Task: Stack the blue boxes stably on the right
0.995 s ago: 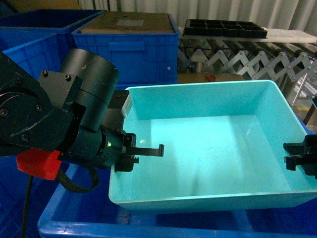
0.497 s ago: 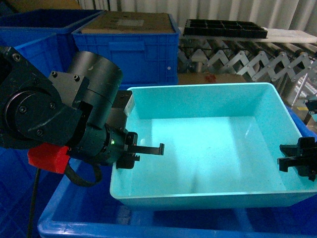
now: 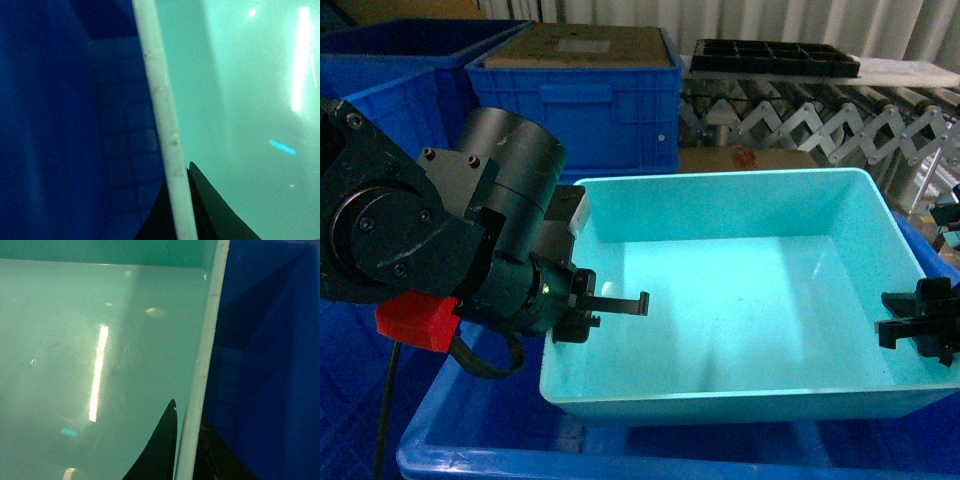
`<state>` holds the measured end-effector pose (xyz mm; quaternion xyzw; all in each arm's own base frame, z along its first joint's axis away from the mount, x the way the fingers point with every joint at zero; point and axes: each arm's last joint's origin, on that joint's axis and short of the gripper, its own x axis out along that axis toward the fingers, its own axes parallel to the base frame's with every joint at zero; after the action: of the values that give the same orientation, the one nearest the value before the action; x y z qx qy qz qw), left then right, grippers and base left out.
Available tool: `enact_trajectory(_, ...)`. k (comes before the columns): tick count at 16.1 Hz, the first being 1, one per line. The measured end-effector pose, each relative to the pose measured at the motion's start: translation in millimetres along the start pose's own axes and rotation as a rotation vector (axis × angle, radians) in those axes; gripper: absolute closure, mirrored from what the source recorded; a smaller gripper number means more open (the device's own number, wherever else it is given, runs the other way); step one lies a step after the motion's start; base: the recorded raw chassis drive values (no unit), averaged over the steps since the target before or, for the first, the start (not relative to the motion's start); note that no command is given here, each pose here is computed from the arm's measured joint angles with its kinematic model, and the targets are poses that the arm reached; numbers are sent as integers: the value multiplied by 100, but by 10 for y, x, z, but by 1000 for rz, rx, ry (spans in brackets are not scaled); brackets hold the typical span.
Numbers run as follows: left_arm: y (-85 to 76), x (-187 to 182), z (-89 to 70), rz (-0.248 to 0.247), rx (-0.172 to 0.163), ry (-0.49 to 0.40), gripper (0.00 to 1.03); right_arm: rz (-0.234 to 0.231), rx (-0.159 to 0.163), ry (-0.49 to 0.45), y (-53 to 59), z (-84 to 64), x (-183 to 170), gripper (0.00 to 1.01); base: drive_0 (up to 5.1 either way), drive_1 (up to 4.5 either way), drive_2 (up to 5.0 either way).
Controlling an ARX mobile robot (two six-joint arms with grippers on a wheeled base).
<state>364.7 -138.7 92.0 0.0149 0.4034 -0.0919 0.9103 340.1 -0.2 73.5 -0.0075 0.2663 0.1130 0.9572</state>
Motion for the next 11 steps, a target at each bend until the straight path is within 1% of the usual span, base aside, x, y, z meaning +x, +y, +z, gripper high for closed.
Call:
enact_trajectory(10, 0, 0, 0, 0, 0, 0, 101, 0, -1, 0, 1, 1, 1, 94, 0, 0, 0)
enact_trajectory(11, 0, 0, 1, 1, 32, -1, 92, 2, -29, 0, -2, 2, 0, 86, 0, 0, 0)
